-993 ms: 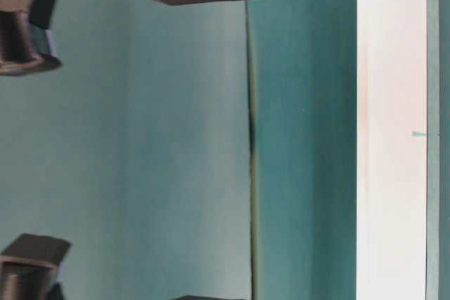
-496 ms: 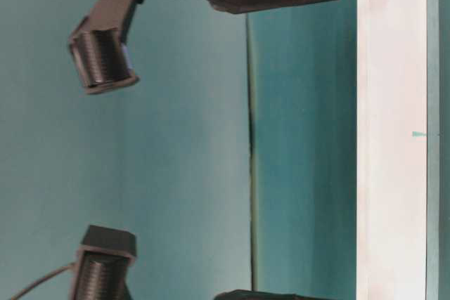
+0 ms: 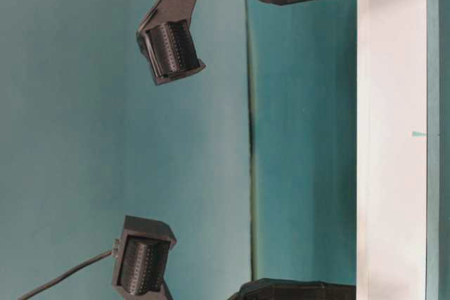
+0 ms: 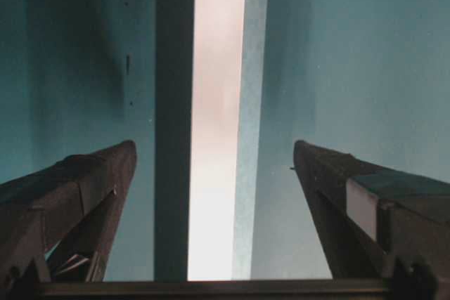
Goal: Lift a wooden board with both hands.
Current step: 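Lower both grippers onto the board and close them on it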
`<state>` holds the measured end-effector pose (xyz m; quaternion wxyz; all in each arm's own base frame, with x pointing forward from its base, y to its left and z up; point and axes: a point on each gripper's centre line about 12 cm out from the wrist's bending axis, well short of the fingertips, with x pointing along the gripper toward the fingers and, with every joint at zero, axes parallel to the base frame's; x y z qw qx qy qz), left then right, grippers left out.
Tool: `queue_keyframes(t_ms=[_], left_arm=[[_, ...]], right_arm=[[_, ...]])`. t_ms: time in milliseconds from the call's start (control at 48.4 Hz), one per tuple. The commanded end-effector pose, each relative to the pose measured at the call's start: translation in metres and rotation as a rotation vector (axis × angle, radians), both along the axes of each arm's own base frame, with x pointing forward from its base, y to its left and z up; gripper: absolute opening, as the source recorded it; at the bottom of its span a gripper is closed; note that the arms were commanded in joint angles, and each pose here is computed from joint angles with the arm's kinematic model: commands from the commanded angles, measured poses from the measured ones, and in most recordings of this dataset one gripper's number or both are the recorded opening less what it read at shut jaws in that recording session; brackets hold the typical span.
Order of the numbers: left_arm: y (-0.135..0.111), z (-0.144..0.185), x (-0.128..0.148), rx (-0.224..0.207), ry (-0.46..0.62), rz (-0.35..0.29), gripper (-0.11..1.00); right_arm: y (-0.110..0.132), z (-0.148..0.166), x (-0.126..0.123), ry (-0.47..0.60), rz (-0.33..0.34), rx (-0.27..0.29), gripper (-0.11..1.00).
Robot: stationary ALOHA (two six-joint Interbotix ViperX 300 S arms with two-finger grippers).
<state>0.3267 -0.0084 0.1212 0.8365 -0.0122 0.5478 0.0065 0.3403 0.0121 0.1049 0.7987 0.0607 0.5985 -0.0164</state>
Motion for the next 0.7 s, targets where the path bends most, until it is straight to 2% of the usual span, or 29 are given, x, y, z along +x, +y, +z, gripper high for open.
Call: queue_keyframes(t_ms=[0, 289, 393, 455, 517, 682], left_arm=[[-0.0011, 0.0017, 0.0011, 0.0, -0.011, -0.003, 0.99], [-0.001, -0.0007, 0.0027, 0.0, -0.009, -0.003, 0.99], [-0.0016, -0.0024, 0.0039, 0.001, -0.011, -0.006, 0.95], [-0.0017, -0.0039, 0.0034, 0.0, -0.006, -0.005, 0.88], [-0.0026, -0.0044, 0.0032, 0.001, -0.003, -0.009, 0.75], [-0.0022, -0.0038, 0.0042, -0.001, -0.009, -0.007, 0.27]], right_arm=[[-0.0001, -0.0007, 0.002, -0.005, -0.001, -0.001, 0.95], [-0.0032, -0.0001, 0.0035, -0.014, -0.014, 0.001, 0.95], [-0.0032, -0.0007, 0.004, -0.013, -0.017, 0.002, 0.94], [-0.0033, -0.0005, 0.0046, -0.012, -0.016, 0.001, 0.9], [-0.0026, -0.0004, 0.0052, -0.01, -0.016, 0.002, 0.81], [0.0028, -0.0019, 0.0032, 0.008, 0.005, 0.001, 0.37]])
